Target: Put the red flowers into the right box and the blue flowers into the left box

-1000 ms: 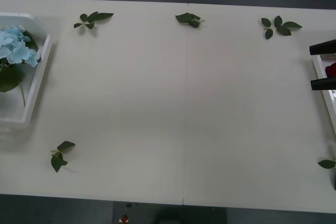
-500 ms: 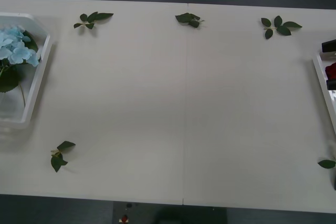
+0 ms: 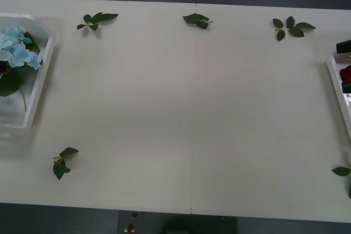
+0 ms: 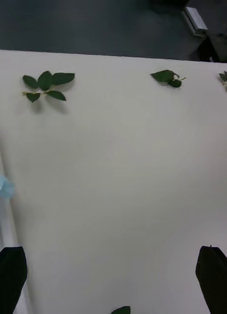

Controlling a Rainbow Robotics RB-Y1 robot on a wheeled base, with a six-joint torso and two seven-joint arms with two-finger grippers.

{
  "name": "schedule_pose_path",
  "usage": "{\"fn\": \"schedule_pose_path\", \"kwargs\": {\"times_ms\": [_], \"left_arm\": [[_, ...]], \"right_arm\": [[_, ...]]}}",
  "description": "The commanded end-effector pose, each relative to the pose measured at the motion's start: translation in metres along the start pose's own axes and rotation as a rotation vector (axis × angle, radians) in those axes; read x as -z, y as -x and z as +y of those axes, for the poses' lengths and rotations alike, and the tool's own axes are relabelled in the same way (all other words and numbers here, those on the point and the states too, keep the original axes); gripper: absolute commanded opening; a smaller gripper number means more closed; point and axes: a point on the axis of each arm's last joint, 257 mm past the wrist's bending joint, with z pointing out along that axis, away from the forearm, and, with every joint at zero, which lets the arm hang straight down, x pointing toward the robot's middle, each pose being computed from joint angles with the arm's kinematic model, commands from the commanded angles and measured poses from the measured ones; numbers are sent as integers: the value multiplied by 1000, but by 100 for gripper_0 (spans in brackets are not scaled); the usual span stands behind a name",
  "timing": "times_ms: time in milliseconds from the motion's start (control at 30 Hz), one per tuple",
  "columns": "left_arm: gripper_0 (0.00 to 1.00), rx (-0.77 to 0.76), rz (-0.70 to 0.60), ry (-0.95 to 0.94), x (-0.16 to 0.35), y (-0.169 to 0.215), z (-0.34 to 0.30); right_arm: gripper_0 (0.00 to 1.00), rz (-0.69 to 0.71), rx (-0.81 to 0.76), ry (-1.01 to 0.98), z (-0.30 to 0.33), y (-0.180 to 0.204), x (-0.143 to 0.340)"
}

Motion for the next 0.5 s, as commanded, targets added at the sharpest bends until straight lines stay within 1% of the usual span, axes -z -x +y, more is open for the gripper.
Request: {"fn": "schedule_pose_path", "kwargs": {"times_ms": [33, 133, 267, 367, 500], "left_arm": [[100, -58, -55, -84, -11, 33, -47], [100, -90, -55, -162, -26, 36, -82], [100, -129, -97, -299, -57, 52, -138], [100, -145, -114, -375, -78, 56, -169], [100, -178, -115, -403, -94, 54, -186]], "right_arm": [[100, -5, 48, -29, -6, 14, 13], [100, -5, 48, -29, -6, 14, 13], [100, -5, 48, -29, -6, 14, 13], [100, -5, 48, -29, -6, 14, 13], [100, -5, 48, -29, -6, 14, 13]]}}
